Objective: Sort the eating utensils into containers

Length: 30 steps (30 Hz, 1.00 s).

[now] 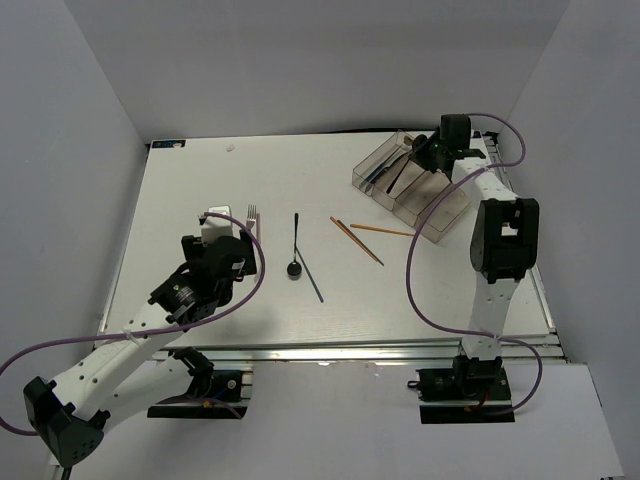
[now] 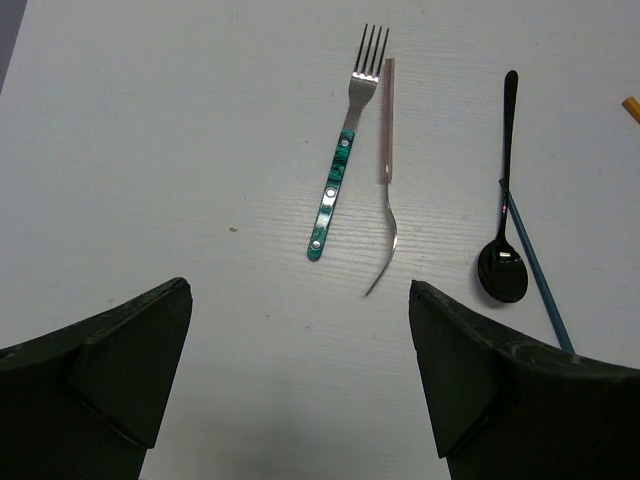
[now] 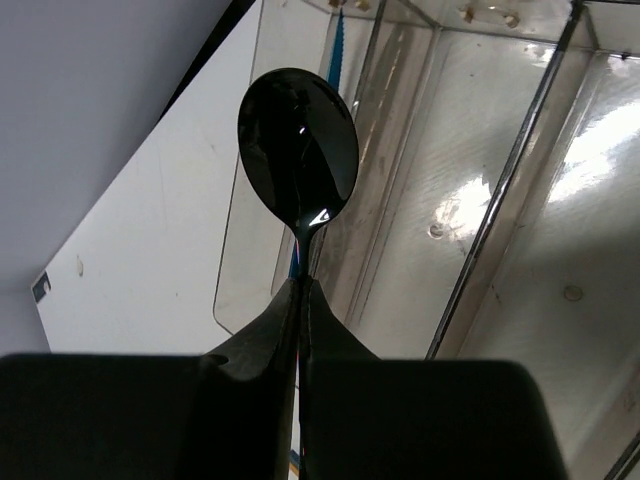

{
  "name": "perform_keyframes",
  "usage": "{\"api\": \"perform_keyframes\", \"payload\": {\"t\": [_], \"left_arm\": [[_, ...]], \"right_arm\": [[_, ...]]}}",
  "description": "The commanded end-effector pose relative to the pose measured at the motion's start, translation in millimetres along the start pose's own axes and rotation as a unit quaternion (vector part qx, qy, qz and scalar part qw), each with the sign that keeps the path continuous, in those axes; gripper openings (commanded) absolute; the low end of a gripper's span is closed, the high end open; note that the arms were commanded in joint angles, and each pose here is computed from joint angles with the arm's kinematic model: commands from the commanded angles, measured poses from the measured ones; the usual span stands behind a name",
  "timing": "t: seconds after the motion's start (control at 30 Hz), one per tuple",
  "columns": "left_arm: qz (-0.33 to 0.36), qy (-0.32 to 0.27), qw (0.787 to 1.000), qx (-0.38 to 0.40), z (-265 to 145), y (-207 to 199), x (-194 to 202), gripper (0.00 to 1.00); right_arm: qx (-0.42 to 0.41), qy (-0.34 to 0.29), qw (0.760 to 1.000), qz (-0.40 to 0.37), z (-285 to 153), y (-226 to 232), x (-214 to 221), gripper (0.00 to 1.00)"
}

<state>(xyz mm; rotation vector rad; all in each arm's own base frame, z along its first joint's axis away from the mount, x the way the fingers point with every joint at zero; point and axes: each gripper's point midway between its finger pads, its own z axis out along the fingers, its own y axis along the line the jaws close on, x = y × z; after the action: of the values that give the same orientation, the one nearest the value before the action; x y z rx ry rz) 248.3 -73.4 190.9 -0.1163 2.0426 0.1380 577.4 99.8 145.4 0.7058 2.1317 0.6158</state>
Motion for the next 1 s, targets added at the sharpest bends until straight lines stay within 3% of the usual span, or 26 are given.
{"api": "perform_keyframes", "payload": {"t": [0.0, 0.2, 0.37, 0.4, 0.43, 0.53, 0.7, 0.83, 0.87, 0.9, 0.97], "left_arm": [[-0.003, -0.006, 1.000, -0.001, 0, 1, -1, 0.98], [-0.004, -0.006, 1.000, 0.005, -1, 0, -1, 0.98], [-0.004, -0.006, 1.000, 0.006, -1, -1, -1, 0.98], [-0.005, -0.006, 1.000, 0.007, -1, -1, -2, 0.98], [-0.005, -0.007, 1.000, 0.007, -1, -1, -2, 0.98], [-0.004, -0.006, 1.000, 0.006, -1, -1, -1, 0.98], [-0.006, -0.008, 1.000, 0.007, -2, -1, -3, 0.98], [0.000, -0.004, 1.000, 0.010, 0, -4, -3, 0.98], [0.004, 0.000, 1.000, 0.009, 0, -5, -3, 0.98], [0.001, 0.004, 1.000, 0.004, 2, -7, -4, 0.98], [-0.013, 0.019, 1.000, 0.008, 5, -16, -2, 0.98]], "right_arm": [[0.004, -0.071, 0.996, 0.050, 5, 8, -31, 0.00], [0.033, -0.068, 0.997, 0.026, 24, -9, -28, 0.00], [0.038, -0.051, 0.998, 0.012, 35, -11, -26, 0.07], [0.036, -0.049, 0.998, 0.015, 36, -13, -23, 0.12], [0.036, -0.048, 0.998, 0.017, 36, -13, -22, 0.29], [0.033, -0.050, 0.998, 0.015, 32, -9, -24, 0.63], [0.017, -0.064, 0.998, 0.003, 12, 9, -39, 0.64], [-0.004, -0.075, 0.996, -0.043, -28, 38, -42, 0.66], [0.005, -0.076, 0.994, -0.075, -37, 39, -39, 0.68], [0.009, -0.094, 0.991, -0.098, -59, 54, -39, 0.85], [0.056, -0.065, 0.987, -0.138, -74, 35, -13, 0.89]]}}
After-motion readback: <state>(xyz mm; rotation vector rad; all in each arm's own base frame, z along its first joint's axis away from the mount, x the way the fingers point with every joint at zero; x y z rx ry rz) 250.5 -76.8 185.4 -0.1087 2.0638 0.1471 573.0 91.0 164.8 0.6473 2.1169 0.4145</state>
